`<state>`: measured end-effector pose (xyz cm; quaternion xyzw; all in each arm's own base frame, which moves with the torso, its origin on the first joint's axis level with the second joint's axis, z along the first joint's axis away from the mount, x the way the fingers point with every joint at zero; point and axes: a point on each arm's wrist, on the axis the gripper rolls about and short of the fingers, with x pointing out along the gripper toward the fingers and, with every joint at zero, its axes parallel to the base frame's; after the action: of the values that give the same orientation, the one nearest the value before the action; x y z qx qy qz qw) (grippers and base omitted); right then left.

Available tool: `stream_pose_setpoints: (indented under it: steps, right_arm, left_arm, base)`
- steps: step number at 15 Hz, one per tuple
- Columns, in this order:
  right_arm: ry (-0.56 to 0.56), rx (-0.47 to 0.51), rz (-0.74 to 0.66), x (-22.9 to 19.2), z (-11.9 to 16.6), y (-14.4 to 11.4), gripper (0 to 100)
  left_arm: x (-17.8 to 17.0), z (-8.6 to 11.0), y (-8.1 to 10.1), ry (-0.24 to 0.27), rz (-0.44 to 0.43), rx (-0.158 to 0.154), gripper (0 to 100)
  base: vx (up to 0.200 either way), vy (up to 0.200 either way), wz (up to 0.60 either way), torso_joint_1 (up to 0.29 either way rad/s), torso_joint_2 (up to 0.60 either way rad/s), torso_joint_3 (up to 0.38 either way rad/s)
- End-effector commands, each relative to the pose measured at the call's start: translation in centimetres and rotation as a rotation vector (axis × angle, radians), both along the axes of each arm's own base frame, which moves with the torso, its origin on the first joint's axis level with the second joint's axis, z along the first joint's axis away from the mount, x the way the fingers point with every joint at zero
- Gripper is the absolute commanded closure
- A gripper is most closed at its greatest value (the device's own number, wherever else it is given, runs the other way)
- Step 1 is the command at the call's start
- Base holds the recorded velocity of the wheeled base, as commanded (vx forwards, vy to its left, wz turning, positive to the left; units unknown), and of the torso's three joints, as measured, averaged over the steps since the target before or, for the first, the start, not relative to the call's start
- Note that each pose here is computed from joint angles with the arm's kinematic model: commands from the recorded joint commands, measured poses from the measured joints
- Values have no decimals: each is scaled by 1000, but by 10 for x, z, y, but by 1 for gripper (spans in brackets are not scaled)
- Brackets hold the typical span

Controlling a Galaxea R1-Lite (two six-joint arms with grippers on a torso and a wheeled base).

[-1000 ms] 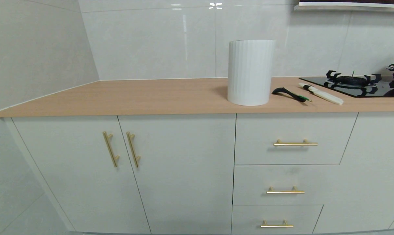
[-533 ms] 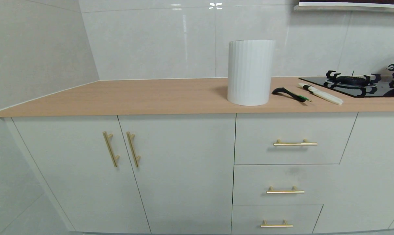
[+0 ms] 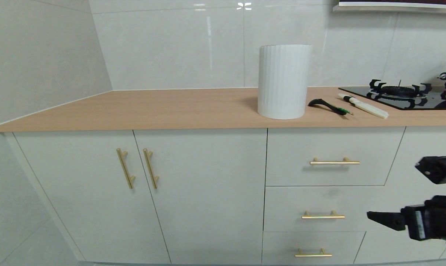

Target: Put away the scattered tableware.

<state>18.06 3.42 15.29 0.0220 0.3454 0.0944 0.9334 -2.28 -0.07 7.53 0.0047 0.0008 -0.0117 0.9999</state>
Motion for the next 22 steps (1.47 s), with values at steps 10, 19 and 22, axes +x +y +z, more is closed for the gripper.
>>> stream_pose_setpoints:
  steps: [10, 19, 22]
  right_arm:
    - [196, -44, -39, 127, -146, 17, 0]
    - [78, -112, -122, 145, -209, 17, 0]
    - [45, -105, -137, 151, -211, 17, 0]
  left_arm:
    - [0, 0, 0, 0, 0, 0, 0]
    - [0, 0, 0, 1, 0, 0, 0]
    - [0, 0, 0, 0, 0, 0, 0]
  base:
    - [0, 0, 0, 0, 0, 0]
    - [0, 0, 0, 0, 0, 0]
    - [0, 0, 0, 0, 0, 0]
